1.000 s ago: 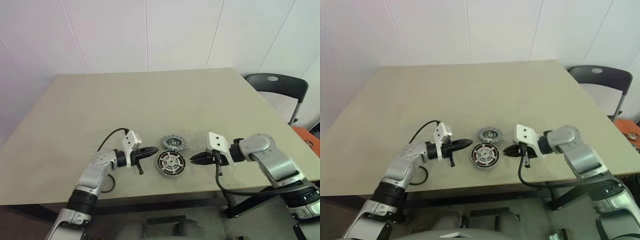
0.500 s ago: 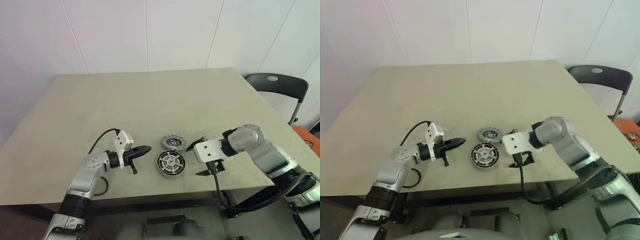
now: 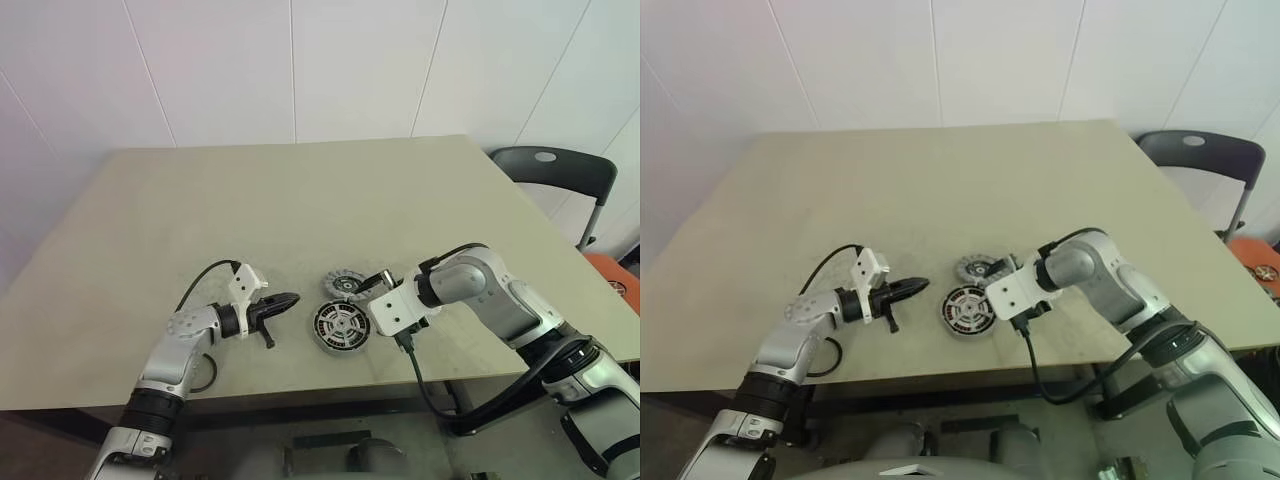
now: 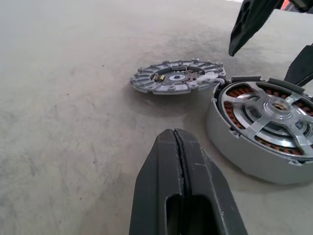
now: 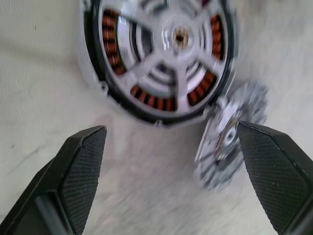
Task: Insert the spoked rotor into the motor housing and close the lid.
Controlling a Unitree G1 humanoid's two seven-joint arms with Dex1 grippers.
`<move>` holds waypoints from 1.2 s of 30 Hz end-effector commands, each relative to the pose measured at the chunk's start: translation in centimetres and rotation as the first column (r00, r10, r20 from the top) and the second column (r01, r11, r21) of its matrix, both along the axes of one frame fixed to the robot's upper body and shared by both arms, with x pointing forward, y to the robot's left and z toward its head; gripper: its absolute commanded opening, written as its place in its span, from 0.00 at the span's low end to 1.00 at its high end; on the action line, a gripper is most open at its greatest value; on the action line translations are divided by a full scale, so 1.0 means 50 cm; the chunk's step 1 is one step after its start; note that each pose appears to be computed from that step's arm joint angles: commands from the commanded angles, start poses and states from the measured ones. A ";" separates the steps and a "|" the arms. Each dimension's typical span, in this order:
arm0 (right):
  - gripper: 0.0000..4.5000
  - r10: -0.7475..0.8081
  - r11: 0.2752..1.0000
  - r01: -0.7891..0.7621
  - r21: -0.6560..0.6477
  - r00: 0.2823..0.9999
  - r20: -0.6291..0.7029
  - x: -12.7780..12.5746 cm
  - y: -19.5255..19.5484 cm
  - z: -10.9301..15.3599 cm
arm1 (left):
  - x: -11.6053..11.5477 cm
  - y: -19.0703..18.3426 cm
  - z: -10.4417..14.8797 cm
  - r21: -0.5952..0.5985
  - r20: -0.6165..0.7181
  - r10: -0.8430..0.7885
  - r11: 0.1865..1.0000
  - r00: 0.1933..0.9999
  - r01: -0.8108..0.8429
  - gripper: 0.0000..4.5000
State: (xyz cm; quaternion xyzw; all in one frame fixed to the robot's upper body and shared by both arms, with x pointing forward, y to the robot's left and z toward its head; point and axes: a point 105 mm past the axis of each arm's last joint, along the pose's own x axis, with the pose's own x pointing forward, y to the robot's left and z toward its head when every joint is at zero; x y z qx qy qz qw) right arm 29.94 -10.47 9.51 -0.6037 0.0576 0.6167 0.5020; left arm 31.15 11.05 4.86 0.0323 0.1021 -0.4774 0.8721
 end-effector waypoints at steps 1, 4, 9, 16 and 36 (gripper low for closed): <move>0.99 0.078 0.997 -0.079 0.018 0.996 0.035 -0.003 0.014 0.026 | 0.012 -0.006 0.011 0.017 0.037 -0.012 1.000 0.999 0.012 0.00; 0.99 0.115 0.993 -0.115 0.011 0.993 0.031 -0.009 0.016 0.025 | 0.011 -0.005 0.007 0.020 0.035 -0.013 1.000 0.999 0.012 0.00; 0.99 0.145 0.989 -0.145 0.012 0.989 -0.009 -0.018 0.017 0.021 | 0.007 -0.004 0.001 0.030 0.032 -0.009 1.000 0.999 0.008 0.00; 0.64 0.145 0.989 -0.145 0.010 0.989 -0.033 -0.017 0.022 0.010 | 0.010 -0.005 0.002 0.049 0.028 -0.006 0.999 1.000 0.004 0.00; 0.05 0.118 0.993 -0.117 0.018 0.993 -0.031 -0.008 0.012 0.005 | 0.009 -0.007 0.001 0.067 0.033 0.010 0.998 0.999 -0.012 0.00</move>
